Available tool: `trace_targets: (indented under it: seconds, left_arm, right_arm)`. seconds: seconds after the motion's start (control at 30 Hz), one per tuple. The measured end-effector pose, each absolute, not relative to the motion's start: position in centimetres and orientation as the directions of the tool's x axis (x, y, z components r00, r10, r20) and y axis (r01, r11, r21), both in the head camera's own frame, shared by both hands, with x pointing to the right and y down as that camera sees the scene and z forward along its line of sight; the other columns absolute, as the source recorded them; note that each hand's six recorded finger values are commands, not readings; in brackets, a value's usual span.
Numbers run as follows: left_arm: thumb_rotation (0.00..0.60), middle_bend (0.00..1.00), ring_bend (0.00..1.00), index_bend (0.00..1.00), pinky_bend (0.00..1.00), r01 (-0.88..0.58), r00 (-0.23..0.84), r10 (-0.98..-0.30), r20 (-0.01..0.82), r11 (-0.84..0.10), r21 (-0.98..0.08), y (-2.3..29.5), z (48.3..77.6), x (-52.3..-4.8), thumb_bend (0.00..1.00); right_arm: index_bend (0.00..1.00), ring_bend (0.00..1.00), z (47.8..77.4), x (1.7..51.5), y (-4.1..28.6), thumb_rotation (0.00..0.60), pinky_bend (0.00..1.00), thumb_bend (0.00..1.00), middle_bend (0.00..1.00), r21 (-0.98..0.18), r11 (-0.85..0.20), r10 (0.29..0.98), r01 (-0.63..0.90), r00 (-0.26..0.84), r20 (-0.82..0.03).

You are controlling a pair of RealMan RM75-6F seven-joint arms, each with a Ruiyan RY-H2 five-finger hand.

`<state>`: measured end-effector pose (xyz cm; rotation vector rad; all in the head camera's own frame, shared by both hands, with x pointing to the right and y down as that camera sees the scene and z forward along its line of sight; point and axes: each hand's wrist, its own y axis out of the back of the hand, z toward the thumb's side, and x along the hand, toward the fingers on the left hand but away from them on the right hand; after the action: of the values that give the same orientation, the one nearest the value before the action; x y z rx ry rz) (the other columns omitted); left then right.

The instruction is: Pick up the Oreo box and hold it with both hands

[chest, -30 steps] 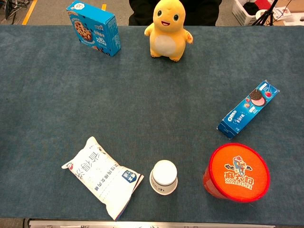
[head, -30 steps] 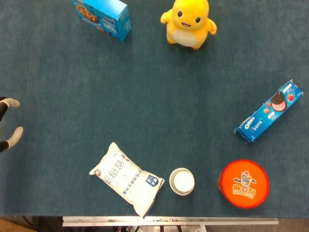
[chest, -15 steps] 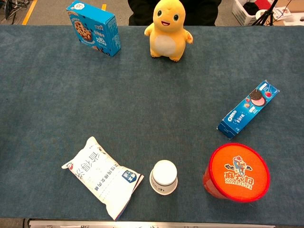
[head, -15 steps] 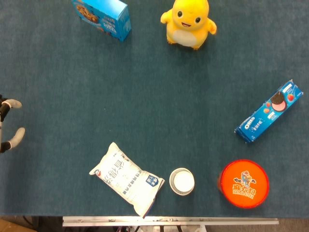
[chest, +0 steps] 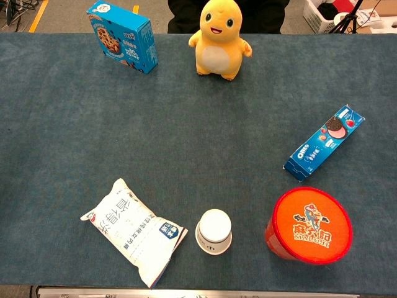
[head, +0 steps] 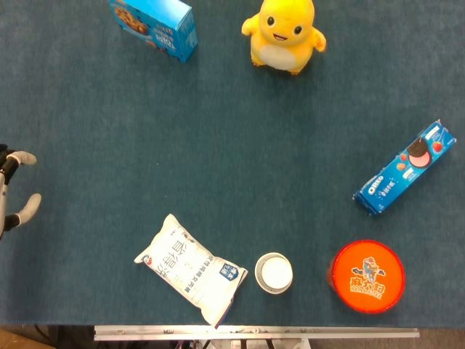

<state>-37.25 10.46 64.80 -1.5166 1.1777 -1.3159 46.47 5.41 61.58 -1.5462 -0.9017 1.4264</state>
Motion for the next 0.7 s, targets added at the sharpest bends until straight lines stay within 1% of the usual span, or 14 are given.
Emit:
trace_targets:
  seconds: [0.2, 0.43, 0.7]
  left_arm:
    - [0.600, 0.39, 0.23, 0.36, 0.44, -0.146, 0.033, -0.964, 0.263, -0.265, -0.953, 10.5, 65.1, -37.1, 0.22]
    - [0.600, 0.39, 0.23, 0.36, 0.44, -0.147, 0.042, -0.961, 0.275, -0.278, -0.949, 10.3, 65.6, -36.8, 0.22]
    - [0.600, 0.40, 0.24, 0.36, 0.44, -0.147, 0.024, -0.958, 0.285, -0.286, -0.947, 10.7, 65.7, -37.3, 0.22]
  right_arm:
    - [0.30, 0.18, 62.5, 45.8, 4.3, 0.600, 0.30, 0.00, 0.22, -0.882, -0.459, 0.879, -0.103, 0.091, -0.468]
    - [0.25, 0.12, 63.4, 45.4, 3.2, 0.600, 0.25, 0.00, 0.18, -0.855, -0.491, 0.858, -0.167, 0.079, -0.508]
    - [0.23, 0.08, 65.1, 44.0, 1.5, 0.600, 0.22, 0.00, 0.16, -0.820, -0.526, 0.827, -0.223, 0.090, -0.555]
